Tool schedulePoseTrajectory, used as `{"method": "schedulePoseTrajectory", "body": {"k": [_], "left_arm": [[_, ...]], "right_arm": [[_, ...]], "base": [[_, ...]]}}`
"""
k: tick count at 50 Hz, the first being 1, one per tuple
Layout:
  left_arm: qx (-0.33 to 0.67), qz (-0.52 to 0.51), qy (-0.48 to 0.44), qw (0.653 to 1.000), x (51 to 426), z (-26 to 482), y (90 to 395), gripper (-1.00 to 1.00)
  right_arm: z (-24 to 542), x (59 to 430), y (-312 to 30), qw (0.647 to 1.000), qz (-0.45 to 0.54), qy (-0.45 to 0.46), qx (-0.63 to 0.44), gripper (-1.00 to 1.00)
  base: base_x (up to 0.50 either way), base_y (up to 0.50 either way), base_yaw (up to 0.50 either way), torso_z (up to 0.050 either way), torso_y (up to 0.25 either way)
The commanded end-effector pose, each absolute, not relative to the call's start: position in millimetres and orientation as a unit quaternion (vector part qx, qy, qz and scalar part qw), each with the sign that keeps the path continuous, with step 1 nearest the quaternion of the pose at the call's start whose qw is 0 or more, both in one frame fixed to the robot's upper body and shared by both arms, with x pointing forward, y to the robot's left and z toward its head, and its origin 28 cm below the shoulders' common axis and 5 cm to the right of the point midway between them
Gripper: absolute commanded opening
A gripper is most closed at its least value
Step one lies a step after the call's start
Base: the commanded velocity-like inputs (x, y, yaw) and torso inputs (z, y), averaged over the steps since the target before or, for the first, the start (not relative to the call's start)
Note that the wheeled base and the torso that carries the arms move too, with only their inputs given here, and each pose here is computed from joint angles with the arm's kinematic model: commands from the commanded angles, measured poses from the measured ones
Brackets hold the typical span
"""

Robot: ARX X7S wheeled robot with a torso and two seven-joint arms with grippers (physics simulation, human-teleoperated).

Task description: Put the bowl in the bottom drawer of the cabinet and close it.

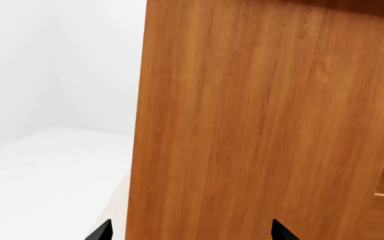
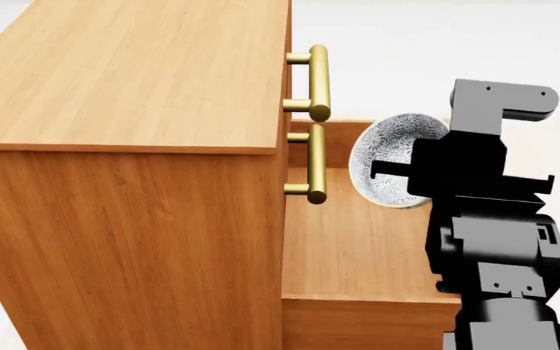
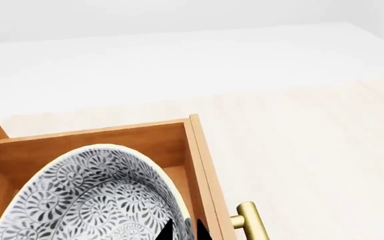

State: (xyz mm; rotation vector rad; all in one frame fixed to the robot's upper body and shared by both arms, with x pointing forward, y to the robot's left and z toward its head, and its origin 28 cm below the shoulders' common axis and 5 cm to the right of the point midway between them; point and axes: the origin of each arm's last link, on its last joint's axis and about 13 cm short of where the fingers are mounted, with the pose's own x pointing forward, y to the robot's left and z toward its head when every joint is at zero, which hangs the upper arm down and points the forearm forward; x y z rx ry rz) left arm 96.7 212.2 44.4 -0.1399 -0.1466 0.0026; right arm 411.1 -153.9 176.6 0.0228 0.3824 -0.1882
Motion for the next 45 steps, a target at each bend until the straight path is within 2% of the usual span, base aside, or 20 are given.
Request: {"method": "schedulePoseTrajectory", "body": {"k": [1,45], "left_arm": [[-0.07,0.001,-0.073,0.995,96.7,44.4,212.2,1.0],[-0.07,0.001,-0.073,0.995,96.8,42.5,212.4,1.0]], "right_arm": [[175.2,411.0,-152.9,0.979,-0.09,0.185,0.003,-1.0],[158.3,405.5,-146.2,0.977,-0.068,0.202,-0.004,-1.0]], "base": [[0.0,0.0,0.0,0.0,0.0],[0.0,0.0,0.0,0.0,0.0]]}}
